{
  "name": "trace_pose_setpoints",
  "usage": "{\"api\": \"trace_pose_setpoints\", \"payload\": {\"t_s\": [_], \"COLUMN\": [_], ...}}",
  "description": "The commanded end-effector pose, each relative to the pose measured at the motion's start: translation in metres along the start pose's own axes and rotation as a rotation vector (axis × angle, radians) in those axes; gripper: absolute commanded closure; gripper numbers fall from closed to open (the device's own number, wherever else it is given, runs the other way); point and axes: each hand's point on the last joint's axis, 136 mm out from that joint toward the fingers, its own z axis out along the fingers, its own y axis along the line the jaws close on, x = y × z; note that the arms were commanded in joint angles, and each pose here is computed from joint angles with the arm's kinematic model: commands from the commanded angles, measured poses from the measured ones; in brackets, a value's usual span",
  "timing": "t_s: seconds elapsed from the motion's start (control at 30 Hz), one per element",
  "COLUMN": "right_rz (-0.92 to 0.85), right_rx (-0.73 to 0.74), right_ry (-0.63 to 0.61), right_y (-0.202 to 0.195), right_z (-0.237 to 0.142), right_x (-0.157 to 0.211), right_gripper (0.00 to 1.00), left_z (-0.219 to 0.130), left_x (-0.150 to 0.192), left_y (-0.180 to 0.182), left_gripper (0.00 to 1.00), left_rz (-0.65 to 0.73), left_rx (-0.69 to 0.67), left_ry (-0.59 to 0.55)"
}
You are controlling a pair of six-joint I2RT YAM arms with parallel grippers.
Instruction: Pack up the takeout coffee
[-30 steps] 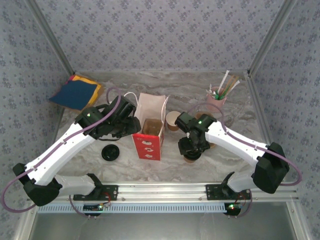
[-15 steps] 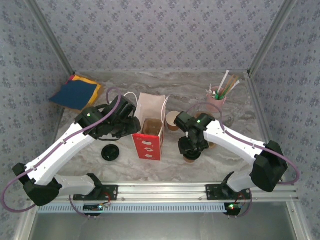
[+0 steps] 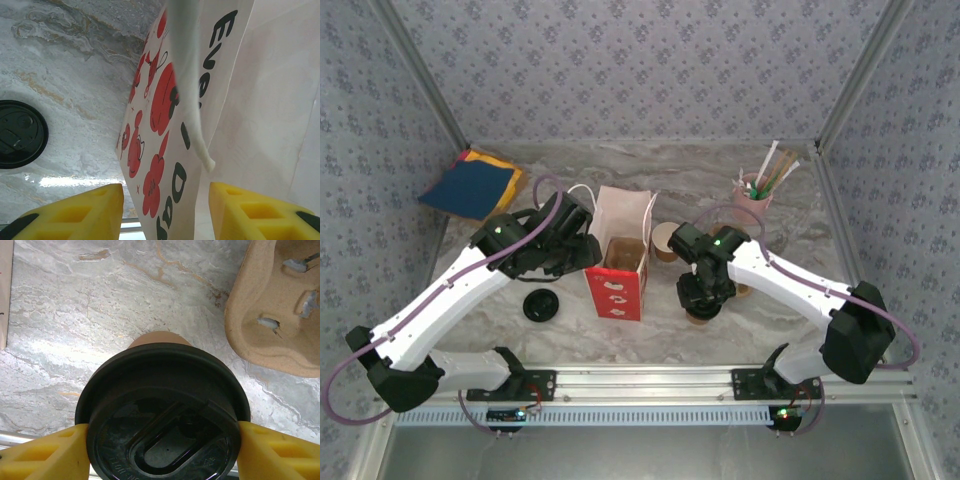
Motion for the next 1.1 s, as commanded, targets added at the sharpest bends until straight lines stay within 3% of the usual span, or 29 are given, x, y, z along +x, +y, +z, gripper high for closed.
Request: {"api": "trace_pose_setpoints", "payload": {"t_s": [0.0,0.17,0.27,0.5,0.67,0.9,1.07], "right_rz": [-0.001,0.010,0.017,0.043,0.053,0.076,0.077], "right_rx": [-0.003,-0.007,-0.014,-0.032,-0.046,-0.058,-0.061], "right_ry": [0.001,0.003,-0.004,-0.033,-0.054,-0.092,-0.120], "right_y": [0.000,-0.001,-0.001,-0.001,-0.004,-0.009,-0.012], "right_z": [-0.010,-0.016,-0.023,-0.054,-0.084,-0.128,-0.156], "right_x": [0.001,0.003,0.003,0.001,0.002,0.003,0.001], "right_gripper": [0.32,0.32,0.32,0.31,0.31,0.31,0.31], "left_z": [-0.007,-0.010,-0.015,-0.038,-0.062,-0.057,-0.066], "left_x": [-0.003,-0.006,-0.010,-0.027,-0.044,-0.056,-0.059], "left_y": [0.000,-0.002,-0.002,-0.012,-0.014,0.021,0.070], "left_gripper": [0.51,0.49,0.38,0.23,0.19,0.19,0.20], "left_rz": [-0.001,0.005,0.012,0.014,0.041,0.001,-0.088], "left_rx": [0.021,0.029,0.026,0.088,0.106,0.021,-0.068], "left_ry": [-0.023,-0.028,-0.038,-0.075,-0.124,-0.137,-0.178]}}
